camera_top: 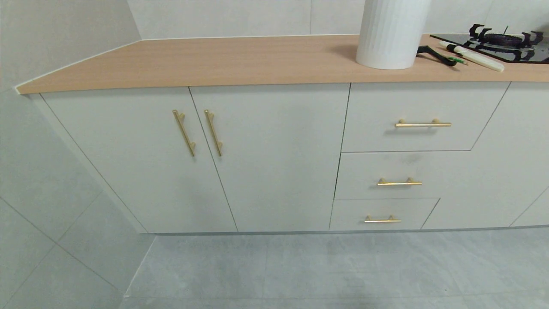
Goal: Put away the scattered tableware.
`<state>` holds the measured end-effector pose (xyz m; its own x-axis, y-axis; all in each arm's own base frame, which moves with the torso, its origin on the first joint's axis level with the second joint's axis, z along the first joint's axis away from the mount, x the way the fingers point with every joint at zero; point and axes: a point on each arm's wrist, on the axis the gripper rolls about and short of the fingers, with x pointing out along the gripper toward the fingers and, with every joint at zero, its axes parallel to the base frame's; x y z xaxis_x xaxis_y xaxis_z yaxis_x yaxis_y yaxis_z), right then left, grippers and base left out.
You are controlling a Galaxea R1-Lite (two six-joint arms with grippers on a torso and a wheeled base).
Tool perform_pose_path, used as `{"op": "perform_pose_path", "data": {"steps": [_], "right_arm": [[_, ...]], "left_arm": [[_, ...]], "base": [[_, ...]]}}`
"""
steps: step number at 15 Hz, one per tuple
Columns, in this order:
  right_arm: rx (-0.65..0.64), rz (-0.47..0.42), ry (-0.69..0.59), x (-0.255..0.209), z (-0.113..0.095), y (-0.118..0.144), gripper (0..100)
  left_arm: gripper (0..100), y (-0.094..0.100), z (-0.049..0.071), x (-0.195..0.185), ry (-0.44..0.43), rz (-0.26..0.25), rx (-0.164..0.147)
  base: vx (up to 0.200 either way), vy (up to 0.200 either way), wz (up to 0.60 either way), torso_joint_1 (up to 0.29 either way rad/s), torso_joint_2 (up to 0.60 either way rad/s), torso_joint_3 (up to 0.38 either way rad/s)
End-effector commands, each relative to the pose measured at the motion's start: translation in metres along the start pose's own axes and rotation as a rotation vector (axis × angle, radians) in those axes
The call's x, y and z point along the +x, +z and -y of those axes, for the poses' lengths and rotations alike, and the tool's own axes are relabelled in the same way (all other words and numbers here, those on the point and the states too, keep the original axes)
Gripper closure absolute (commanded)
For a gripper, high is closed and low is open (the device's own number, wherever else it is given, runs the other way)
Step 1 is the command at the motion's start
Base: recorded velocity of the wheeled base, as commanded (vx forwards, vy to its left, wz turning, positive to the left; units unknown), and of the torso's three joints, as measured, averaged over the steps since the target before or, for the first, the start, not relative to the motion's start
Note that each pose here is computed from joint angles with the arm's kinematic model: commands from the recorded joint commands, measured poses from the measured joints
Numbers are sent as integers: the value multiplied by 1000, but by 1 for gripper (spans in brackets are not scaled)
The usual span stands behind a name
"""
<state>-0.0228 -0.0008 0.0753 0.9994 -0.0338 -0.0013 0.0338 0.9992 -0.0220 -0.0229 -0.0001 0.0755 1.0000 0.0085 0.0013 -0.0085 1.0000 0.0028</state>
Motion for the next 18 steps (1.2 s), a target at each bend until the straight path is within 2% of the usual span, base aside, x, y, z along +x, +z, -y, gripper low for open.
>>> {"op": "perform_pose_path", "data": {"steps": [1, 6, 17, 18], "right_arm": [[-1, -2, 0, 0, 0, 0, 0], [-1, -2, 0, 0, 0, 0, 0], [0, -2, 0, 0, 0, 0, 0], [-1, -2, 0, 0, 0, 0, 0]], "left_arm": [[0, 0, 0, 0, 1, -1, 0], [0, 0, 0, 0, 1, -1, 2], [0, 0, 0, 0, 1, -1, 3], [0, 0, 0, 0, 2, -1, 2]], "base": [[0, 0, 0, 0, 0, 0], [0, 0, 0, 0, 0, 0], [200, 0, 0, 5, 5, 1], [0, 0, 0, 0, 0, 0]]}}
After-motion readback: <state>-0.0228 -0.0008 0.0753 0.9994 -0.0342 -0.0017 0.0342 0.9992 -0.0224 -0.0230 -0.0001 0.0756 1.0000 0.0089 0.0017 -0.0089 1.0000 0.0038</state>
